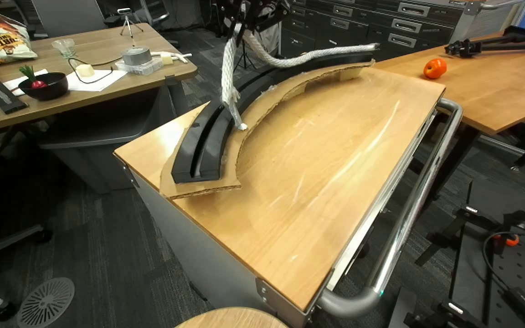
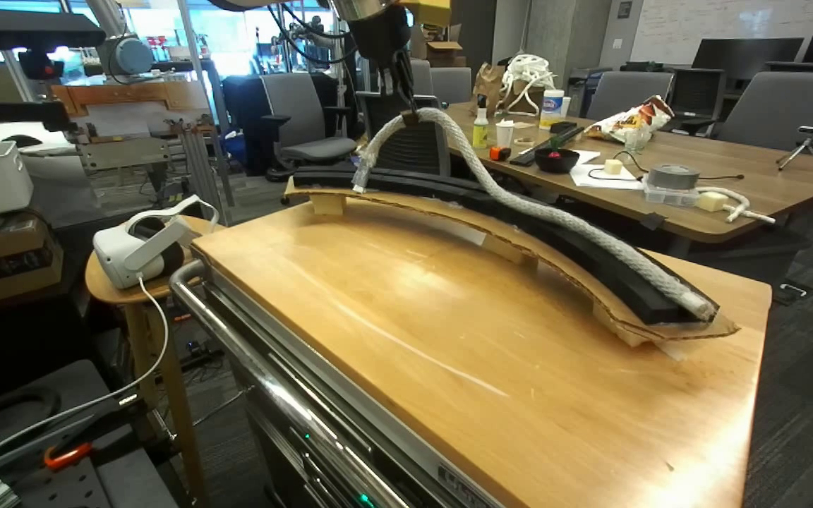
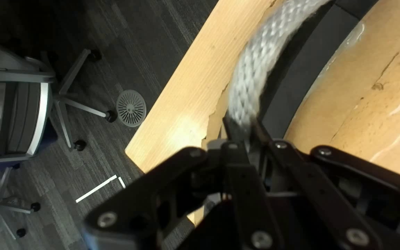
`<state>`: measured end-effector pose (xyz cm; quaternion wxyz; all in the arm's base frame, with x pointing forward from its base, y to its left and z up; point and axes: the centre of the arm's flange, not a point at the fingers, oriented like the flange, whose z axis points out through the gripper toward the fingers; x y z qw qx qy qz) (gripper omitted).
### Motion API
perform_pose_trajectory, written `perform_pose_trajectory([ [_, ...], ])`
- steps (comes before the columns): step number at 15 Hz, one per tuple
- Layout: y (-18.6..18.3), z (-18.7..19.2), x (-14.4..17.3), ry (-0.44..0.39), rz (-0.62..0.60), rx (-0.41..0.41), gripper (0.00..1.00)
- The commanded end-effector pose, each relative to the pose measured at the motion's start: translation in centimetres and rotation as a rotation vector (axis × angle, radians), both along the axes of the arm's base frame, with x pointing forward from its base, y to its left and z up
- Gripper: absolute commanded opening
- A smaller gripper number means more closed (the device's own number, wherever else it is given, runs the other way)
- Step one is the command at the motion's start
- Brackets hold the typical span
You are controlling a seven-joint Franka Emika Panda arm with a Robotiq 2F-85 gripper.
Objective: Place the white rope on the curved black board
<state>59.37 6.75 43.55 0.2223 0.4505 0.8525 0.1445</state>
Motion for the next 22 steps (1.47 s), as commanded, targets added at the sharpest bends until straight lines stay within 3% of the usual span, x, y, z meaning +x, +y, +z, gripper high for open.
perform_pose_trajectory([
  [1,-0.1,0.7,1.5,0.016,0.025,0.063,0.03],
  [9,-0.7,-0.8,2.6,0.001,-0.031,0.101,0.03],
  [12,-0.8,-1.3,2.5,0.077,-0.034,0.165,0.03],
  [18,-1.3,-2.5,2.9,0.269,-0.083,0.383,0.03],
  [22,-3.8,-4.1,3.8,0.33,-0.179,0.451,0.03],
])
